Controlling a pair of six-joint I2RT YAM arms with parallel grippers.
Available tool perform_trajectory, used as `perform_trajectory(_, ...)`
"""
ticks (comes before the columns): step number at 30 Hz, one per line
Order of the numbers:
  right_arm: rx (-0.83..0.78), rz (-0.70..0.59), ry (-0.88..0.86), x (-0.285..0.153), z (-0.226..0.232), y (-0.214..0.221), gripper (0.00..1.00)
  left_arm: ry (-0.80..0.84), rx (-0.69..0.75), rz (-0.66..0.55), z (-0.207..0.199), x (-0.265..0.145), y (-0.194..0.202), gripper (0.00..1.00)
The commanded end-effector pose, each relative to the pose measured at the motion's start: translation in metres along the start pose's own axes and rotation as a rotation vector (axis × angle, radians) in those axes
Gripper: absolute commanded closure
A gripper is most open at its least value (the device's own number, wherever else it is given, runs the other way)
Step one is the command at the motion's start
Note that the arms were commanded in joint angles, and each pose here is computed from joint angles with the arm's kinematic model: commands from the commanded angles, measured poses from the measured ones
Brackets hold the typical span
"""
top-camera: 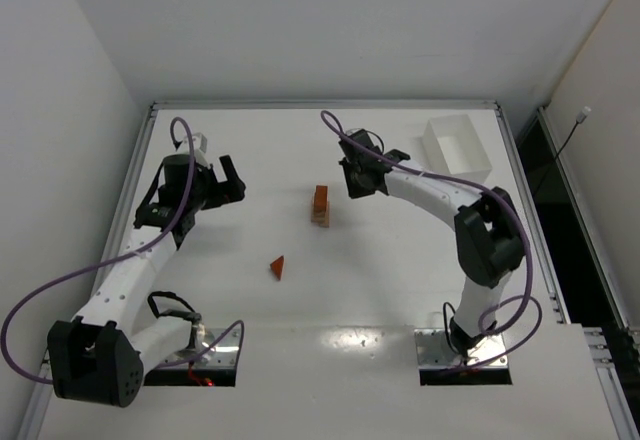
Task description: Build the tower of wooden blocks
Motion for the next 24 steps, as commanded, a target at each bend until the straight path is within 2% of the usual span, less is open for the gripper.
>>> perform_trajectory(1, 0.036, -0.034, -0.072, 0.002, 0.017, -0.022, 0.93, 0.006, -0.004, -0.065, -0.002, -0.004, -0.022, 0.00)
perform_trajectory(6, 0.051, -0.015, -0.082, 0.017, 0.020, -0.023, 0.84, 0.004, -0.004, -0.056, -0.002, -0.002, -0.021, 0.00)
perform_trajectory(8, 0.053, -0.023, -0.099, 0.018, 0.025, -0.030, 0.76, 0.004, -0.004, -0.056, -0.002, -0.002, -0.021, 0.00)
perform_trajectory(12, 0.061, -0.010, -0.127, 0.019, 0.030, -0.029, 0.71, 0.004, -0.004, -0.056, -0.002, -0.002, -0.021, 0.00)
perform_trajectory(14, 0.072, 0.005, -0.134, 0.022, 0.032, -0.026, 0.64, 0.004, -0.004, -0.056, -0.002, -0.002, -0.021, 0.00)
perform_trajectory(24, 0.082, 0.001, -0.168, 0.024, 0.038, -0.029, 0.62, 0.006, -0.004, -0.065, -0.002, -0.002, -0.023, 0.00)
Point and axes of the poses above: each gripper's point midway between its finger pads, its own x axis out along the fingers, its own z axis along the line the jaws close on, y = z × x, the point moved 4 cm from there along -x, back along the fingers, and after that the axes turned 7 degrees about x, right-handed, at the moved point
